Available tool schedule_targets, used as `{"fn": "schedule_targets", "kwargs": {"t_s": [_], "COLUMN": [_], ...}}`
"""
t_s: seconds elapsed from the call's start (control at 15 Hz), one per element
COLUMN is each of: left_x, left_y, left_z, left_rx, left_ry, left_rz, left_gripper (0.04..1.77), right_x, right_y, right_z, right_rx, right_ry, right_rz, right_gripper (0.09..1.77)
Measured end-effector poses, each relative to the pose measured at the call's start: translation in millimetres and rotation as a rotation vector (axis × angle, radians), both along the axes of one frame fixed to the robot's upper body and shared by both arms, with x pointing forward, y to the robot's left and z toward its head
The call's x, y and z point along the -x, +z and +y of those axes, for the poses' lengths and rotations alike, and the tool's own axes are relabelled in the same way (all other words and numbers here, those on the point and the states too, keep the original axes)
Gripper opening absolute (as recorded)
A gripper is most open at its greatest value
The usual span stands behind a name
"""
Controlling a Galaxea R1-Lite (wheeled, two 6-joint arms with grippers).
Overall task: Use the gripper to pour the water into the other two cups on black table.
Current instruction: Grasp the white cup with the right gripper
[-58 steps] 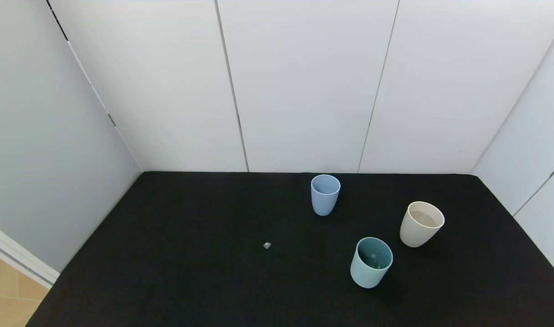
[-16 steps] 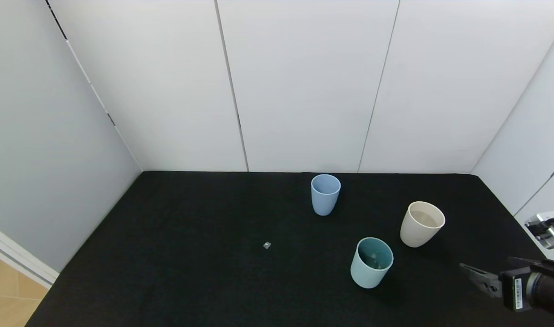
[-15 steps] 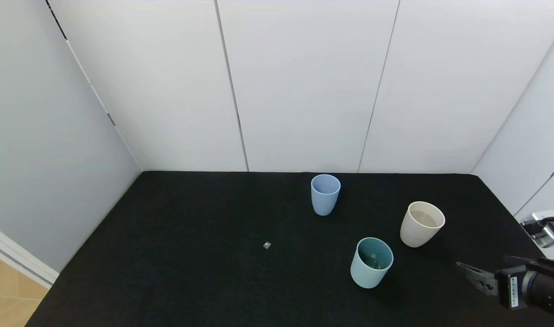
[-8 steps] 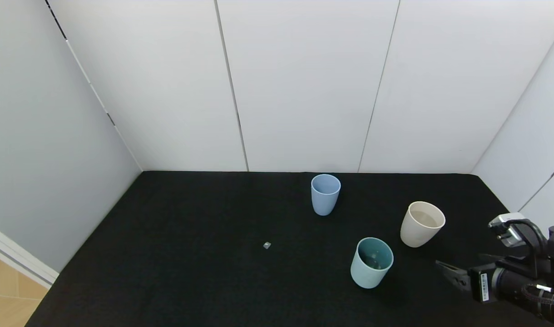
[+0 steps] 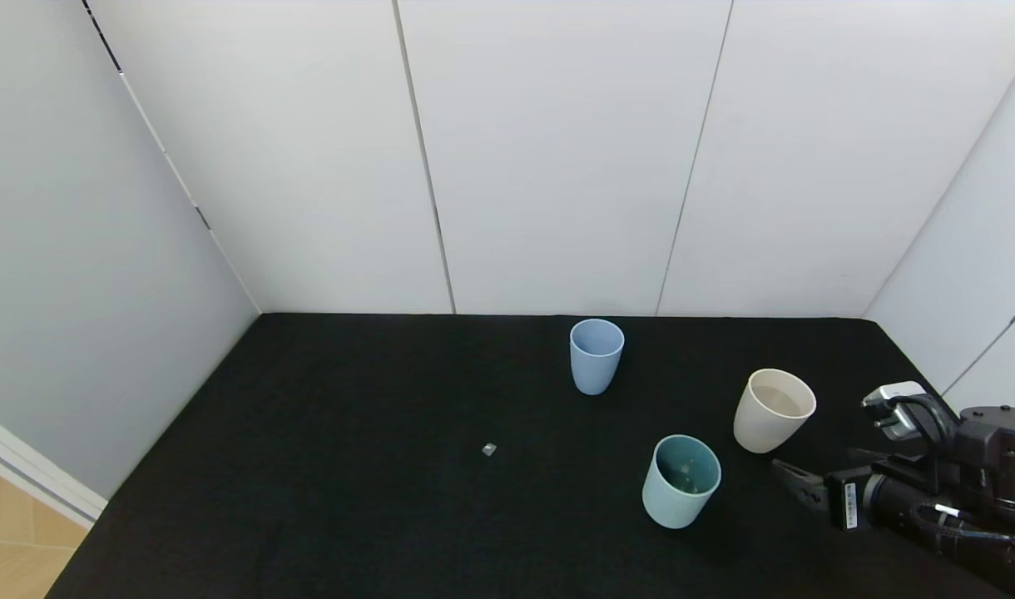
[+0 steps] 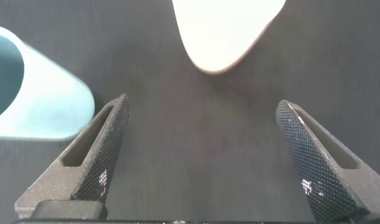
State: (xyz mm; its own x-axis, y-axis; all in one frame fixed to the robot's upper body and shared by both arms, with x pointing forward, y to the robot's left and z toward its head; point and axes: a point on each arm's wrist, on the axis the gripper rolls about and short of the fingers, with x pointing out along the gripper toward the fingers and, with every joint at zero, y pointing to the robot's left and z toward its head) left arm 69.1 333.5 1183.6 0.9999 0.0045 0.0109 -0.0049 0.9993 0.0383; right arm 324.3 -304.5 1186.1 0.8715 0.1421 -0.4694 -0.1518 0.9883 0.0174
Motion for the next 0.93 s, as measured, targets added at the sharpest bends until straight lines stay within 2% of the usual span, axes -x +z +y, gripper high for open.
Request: {"fn": "schedule_targets", "kwargs": {"t_s": [0.2, 0.47, 0.93], "left_x": [0, 0, 0], "left_y": [0, 0, 0], "left_z": [0, 0, 0], "left_rx": [0.000, 0.000, 0.000], "left_ry": [0.000, 0.000, 0.000], "left_rz": [0.000, 0.000, 0.000], "left_gripper": [1.72, 1.72, 1.72], "right_x": [-9, -16, -36], "right_y": [-5, -13, -14], "right_z": [1, 2, 1], "right_rx": [-0.009, -0.008, -0.012], "right_ry": [0.001, -0.002, -0.012], "right_rz": [-0.044, -0.027, -0.046], "right_gripper": [1.71, 1.71, 1.71]}}
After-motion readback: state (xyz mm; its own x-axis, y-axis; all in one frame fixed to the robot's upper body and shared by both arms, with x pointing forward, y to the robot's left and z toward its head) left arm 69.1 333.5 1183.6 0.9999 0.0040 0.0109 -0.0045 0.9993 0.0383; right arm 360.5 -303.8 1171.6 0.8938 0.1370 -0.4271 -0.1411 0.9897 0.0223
